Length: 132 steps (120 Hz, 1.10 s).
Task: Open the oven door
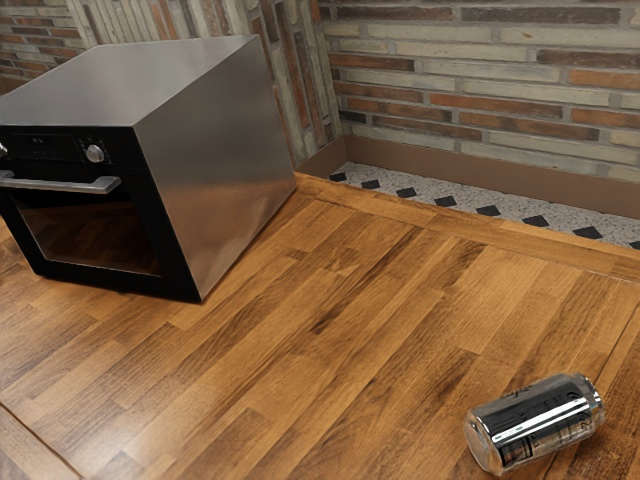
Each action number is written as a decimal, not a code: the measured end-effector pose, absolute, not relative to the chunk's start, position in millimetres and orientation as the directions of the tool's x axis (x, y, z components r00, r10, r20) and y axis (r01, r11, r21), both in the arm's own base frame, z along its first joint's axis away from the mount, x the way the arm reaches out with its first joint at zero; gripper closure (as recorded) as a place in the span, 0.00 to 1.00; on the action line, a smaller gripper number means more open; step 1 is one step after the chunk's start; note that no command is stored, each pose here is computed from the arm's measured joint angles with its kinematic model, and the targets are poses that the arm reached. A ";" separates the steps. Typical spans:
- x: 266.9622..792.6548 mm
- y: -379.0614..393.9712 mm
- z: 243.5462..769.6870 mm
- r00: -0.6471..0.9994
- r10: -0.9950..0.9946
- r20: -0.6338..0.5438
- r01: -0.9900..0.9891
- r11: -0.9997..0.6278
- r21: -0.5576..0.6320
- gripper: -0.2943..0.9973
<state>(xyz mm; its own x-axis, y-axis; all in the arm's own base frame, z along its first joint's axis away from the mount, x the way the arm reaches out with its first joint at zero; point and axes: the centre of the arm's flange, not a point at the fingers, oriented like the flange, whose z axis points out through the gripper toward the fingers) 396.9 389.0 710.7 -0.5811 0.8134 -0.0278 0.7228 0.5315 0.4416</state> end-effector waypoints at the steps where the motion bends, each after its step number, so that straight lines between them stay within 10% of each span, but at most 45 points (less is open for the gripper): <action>1: 397.6 388.9 710.9 -0.581 0.814 -0.028 0.722 0.530 0.444 0.23; 132: 429.3 432.3 636.9 -0.542 0.833 0.113 0.767 0.435 0.472 0.23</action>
